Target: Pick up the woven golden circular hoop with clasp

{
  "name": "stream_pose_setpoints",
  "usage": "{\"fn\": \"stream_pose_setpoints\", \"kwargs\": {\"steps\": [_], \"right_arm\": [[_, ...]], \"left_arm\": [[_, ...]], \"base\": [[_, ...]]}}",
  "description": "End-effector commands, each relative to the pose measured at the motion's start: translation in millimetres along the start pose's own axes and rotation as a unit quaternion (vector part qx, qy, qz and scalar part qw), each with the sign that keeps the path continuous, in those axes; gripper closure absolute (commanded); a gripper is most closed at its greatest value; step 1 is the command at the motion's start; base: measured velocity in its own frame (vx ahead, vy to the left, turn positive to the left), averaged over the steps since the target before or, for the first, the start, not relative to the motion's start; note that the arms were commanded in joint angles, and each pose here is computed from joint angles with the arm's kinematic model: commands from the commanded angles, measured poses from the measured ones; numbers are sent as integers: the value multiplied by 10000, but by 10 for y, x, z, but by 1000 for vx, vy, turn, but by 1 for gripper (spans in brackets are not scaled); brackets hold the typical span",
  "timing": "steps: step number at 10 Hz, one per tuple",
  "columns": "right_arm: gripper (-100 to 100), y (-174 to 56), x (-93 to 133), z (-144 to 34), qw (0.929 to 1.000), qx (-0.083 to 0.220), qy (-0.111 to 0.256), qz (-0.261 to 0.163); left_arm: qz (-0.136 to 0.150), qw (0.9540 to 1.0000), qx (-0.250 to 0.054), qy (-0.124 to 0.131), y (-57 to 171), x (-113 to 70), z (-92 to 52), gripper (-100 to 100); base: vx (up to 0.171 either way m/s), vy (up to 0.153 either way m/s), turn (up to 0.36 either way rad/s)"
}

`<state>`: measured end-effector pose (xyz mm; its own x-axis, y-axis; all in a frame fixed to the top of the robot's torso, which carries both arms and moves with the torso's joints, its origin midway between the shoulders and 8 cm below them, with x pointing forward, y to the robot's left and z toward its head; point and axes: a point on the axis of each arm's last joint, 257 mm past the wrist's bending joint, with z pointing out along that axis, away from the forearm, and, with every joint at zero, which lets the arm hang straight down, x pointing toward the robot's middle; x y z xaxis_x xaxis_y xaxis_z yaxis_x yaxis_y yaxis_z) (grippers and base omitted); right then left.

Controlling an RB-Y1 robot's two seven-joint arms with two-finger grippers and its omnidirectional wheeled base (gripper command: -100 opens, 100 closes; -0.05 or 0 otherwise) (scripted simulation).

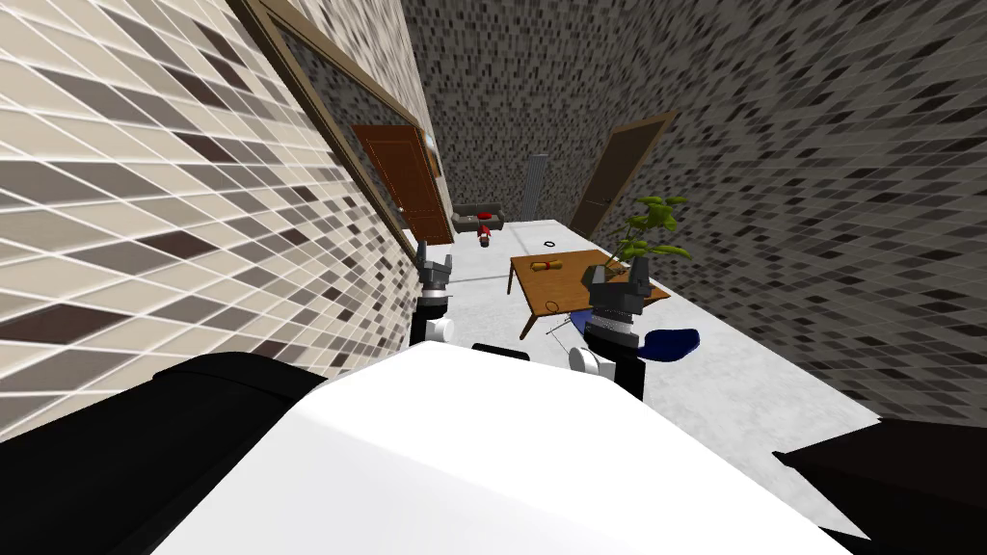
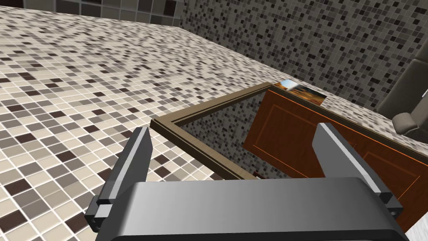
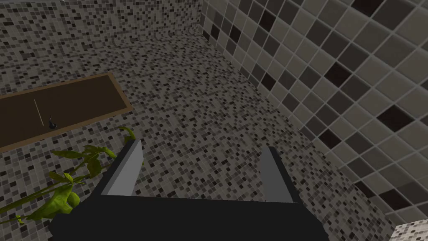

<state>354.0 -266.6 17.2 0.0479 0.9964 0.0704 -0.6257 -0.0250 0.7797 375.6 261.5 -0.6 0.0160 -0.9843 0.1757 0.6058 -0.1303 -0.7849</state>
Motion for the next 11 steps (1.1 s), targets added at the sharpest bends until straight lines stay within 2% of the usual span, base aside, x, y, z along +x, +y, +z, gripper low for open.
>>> {"fn": "stream_pose_setpoints", "kwargs": {"steps": [1,3,5,6,8,9,10,11], "right_arm": [[-100,-151,10,-28,9988,206,175,-410],[-100,-369,-9,-77,9934,485,361,-978],[-100,-658,-85,-157,9807,847,543,-1677],[-100,-661,-77,-158,9798,846,565,-1724],[-100,-997,-225,-274,9573,1271,732,-2492],[-100,-1005,-208,-278,9541,1268,782,-2599],[-100,-1182,-313,-351,9387,1498,857,-2984],[-100,-1188,-301,-354,9358,1495,895,-3065]], "left_arm": [[0,10000,0,0,0,0,0,0],[0,10000,0,0,0,0,0,0],[0,10000,0,0,0,0,0,0],[1,10000,0,0,0,0,0,0],[0,10000,0,0,0,0,0,0],[0,10000,0,0,0,0,0,0],[1,10000,0,0,0,0,0,0],[0,10000,0,0,0,0,0,0]], "base": [[6,-17,93],[0,-42,92],[9,-56,114],[4,-44,35],[-4,-46,117],[3,-50,64],[-1,-52,121],[-3,-42,65]]}}
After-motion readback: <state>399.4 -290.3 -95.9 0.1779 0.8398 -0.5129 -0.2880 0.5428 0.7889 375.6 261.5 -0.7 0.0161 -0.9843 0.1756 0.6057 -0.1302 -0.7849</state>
